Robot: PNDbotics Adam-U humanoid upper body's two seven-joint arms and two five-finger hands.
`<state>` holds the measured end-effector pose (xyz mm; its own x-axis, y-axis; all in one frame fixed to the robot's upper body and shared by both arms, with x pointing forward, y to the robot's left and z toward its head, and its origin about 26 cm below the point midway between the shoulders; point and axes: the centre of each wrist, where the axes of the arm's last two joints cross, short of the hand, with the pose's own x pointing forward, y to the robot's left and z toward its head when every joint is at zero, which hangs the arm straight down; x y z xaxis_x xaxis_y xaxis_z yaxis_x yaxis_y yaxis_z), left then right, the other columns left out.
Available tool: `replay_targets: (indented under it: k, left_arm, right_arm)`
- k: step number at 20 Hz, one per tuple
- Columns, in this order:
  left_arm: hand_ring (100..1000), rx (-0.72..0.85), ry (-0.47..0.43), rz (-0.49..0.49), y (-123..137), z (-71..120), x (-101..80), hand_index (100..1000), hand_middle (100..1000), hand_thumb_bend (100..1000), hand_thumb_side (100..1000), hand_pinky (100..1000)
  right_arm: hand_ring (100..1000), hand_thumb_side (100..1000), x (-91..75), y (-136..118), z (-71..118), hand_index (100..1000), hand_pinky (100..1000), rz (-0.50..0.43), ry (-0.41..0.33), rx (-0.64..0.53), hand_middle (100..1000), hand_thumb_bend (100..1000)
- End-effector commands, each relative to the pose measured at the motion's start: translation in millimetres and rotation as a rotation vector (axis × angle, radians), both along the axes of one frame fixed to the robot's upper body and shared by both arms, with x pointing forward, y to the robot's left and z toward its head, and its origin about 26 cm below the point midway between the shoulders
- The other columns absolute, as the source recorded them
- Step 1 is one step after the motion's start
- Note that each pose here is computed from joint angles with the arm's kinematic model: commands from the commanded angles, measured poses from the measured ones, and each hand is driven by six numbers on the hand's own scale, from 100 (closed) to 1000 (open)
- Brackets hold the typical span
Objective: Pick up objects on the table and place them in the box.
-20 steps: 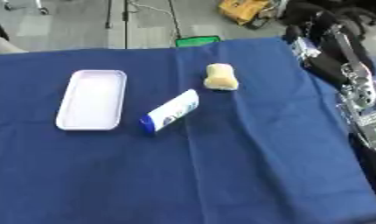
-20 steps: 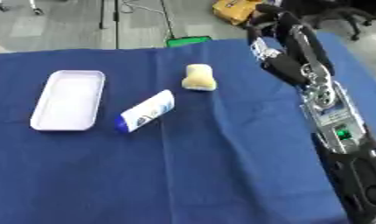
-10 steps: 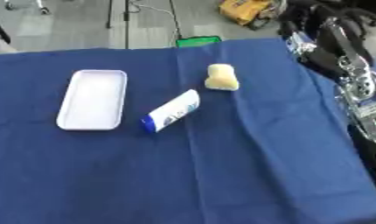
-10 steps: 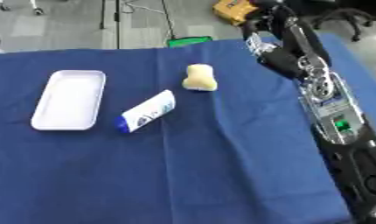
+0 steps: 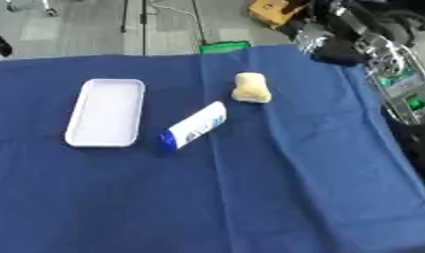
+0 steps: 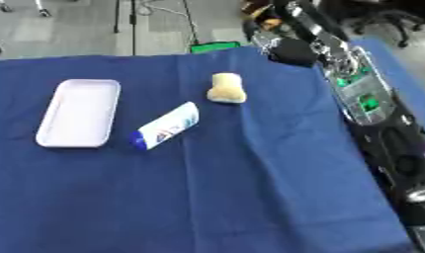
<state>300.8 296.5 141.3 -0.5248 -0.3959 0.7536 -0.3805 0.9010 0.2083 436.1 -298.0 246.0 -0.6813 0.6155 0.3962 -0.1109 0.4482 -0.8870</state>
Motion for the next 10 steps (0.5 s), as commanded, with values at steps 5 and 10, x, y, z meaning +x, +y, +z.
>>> replay_targets:
  k: [5,10]
  left_arm:
    - [661,0.026,-0.022,-0.016,1.1,8.9,0.4,889,770,537,892,703]
    - [657,0.031,-0.022,-0.035,-1.6,9.7,1.6,889,769,537,891,703]
  right_arm:
    - [766,509,31.1,11.5,2.9,896,880,0.036,0.096,-0.336,787,332]
    - [796,489,45.6,39.9,-4.9,905,878,0.058,0.108,-0.492,808,355]
